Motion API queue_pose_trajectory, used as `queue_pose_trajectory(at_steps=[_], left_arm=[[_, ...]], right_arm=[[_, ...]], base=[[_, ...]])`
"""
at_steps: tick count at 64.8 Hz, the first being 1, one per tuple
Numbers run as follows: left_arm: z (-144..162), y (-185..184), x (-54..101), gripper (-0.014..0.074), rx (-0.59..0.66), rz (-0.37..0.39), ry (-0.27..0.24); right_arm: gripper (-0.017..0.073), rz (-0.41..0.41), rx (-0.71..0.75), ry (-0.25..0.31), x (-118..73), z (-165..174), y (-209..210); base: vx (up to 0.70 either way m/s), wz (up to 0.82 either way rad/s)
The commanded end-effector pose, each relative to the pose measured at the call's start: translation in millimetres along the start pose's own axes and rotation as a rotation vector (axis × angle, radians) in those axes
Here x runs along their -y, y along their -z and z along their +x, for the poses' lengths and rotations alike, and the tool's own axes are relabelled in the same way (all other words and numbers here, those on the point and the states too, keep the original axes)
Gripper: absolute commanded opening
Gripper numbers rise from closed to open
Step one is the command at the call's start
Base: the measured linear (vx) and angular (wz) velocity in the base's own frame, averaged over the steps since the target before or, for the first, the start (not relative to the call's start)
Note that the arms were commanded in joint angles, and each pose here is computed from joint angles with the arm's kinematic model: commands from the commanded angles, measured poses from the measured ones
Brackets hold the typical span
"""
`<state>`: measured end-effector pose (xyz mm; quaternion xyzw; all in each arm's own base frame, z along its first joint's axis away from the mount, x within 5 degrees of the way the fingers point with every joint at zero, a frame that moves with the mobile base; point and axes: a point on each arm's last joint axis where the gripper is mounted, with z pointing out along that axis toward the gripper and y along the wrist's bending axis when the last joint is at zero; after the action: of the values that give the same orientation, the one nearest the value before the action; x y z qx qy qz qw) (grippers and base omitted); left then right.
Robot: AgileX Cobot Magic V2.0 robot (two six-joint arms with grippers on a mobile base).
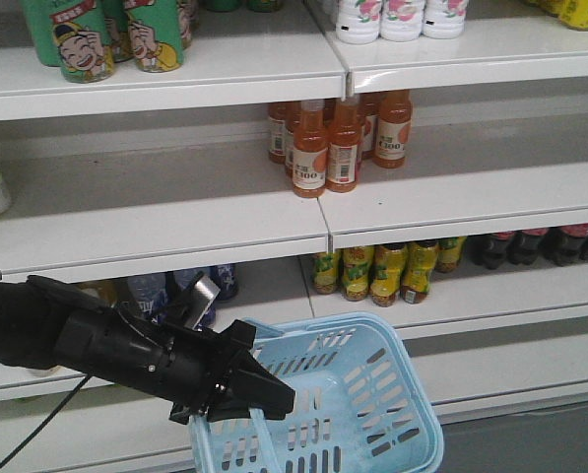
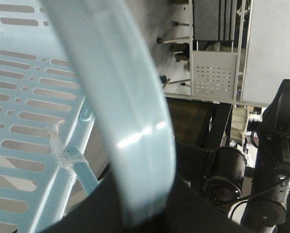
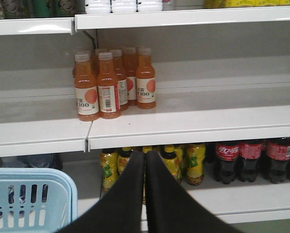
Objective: Place coke in basket with both arms
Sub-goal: 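Hold the basket in the left gripper and turn the base away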
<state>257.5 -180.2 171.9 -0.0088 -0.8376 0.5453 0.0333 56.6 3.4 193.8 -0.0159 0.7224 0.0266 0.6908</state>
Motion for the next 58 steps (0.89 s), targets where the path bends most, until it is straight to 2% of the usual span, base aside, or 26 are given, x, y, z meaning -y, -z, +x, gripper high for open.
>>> queue_pose_trajectory(at_steps=[1, 58], left_arm=[[3.0, 7.2, 26.1, -0.0008, 0.003, 0.115, -0.046], [3.0, 7.2, 26.1, -0.0008, 0.003, 0.115, -0.046]], right_arm=[[-0.0010, -0.002, 0.078, 0.008, -0.2, -4.8, 0.8], [-0.0010, -0.002, 0.078, 0.008, -0.2, -4.8, 0.8]], base=[[-0.03, -0.29], [-0.05, -0.37]])
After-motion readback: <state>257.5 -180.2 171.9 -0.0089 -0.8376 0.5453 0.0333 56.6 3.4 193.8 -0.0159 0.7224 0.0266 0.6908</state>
